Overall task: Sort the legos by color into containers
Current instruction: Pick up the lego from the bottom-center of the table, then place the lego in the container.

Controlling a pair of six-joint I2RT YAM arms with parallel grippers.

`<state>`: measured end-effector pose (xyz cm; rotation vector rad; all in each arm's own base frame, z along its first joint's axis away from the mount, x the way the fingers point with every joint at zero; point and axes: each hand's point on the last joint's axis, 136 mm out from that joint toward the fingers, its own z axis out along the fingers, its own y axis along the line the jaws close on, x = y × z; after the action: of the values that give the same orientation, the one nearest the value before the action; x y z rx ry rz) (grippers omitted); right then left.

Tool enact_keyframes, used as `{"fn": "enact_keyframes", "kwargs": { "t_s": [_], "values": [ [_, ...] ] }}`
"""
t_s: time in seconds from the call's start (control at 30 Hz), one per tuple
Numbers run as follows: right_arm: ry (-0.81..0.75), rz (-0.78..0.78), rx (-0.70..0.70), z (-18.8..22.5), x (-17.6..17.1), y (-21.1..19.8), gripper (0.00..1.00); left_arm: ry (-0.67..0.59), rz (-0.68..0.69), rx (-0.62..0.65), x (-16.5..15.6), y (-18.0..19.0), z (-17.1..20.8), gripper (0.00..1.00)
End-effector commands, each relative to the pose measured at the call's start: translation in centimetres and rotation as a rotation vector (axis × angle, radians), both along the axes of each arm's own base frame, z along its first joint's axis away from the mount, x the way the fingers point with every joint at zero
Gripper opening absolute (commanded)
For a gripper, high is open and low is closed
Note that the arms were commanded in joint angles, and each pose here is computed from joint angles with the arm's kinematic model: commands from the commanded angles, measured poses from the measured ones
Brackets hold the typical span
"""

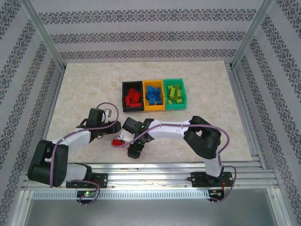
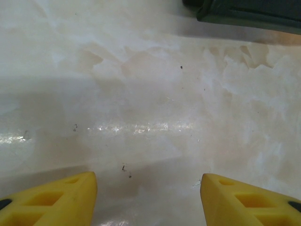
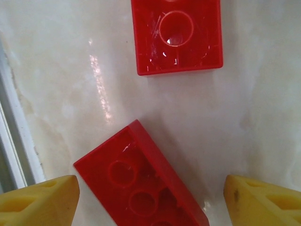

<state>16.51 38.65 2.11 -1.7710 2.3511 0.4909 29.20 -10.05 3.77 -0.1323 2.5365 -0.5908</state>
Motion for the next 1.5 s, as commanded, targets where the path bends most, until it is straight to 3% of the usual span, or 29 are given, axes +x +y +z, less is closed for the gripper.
{"fn": "enact_keyframes", "kwargs": {
  "t_s": [0.0, 0.07, 0.23, 0.43, 0.7, 1.03, 1.23, 1.47],
  "values": [
    [0.017, 0.010, 0.016, -0.2, 0.3, 1.0, 0.78, -0.012, 0.007, -0.023, 0.4, 0.0, 0.3, 0.60],
    [0.024, 0.003, 0.014, -0.5, 0.5, 1.1, 0.69, -0.010, 0.011, -0.021, 0.4, 0.1, 0.2, 0.60],
    [0.038, -0.014, 0.024, -0.6, 0.6, 0.9, 0.38, -0.009, 0.010, -0.021, 0.4, 0.1, 0.2, 0.60],
    [0.033, -0.074, 0.056, 0.3, 1.6, -0.1, 0.23, -0.010, 0.008, -0.025, 0.4, 0.0, 0.3, 0.60],
    [0.012, -0.282, 0.218, 4.8, 6.3, -0.3, 0.23, -0.010, 0.006, -0.027, 0.4, 0.0, 0.3, 0.60],
    [-0.160, -0.680, 0.379, 11.4, 18.5, -1.4, 0.25, -0.010, 0.006, -0.025, 0.5, 0.0, 0.2, 0.60],
    [-0.206, -0.867, 0.342, 11.9, 24.6, -1.9, 0.24, -0.014, 0.004, -0.025, 0.5, 0.0, 0.2, 0.60],
    [-0.204, -0.915, 0.364, 11.2, 28.9, 0.4, 0.25, -0.016, 0.009, -0.020, 0.5, 0.1, 0.3, 0.60]
  ]
}}
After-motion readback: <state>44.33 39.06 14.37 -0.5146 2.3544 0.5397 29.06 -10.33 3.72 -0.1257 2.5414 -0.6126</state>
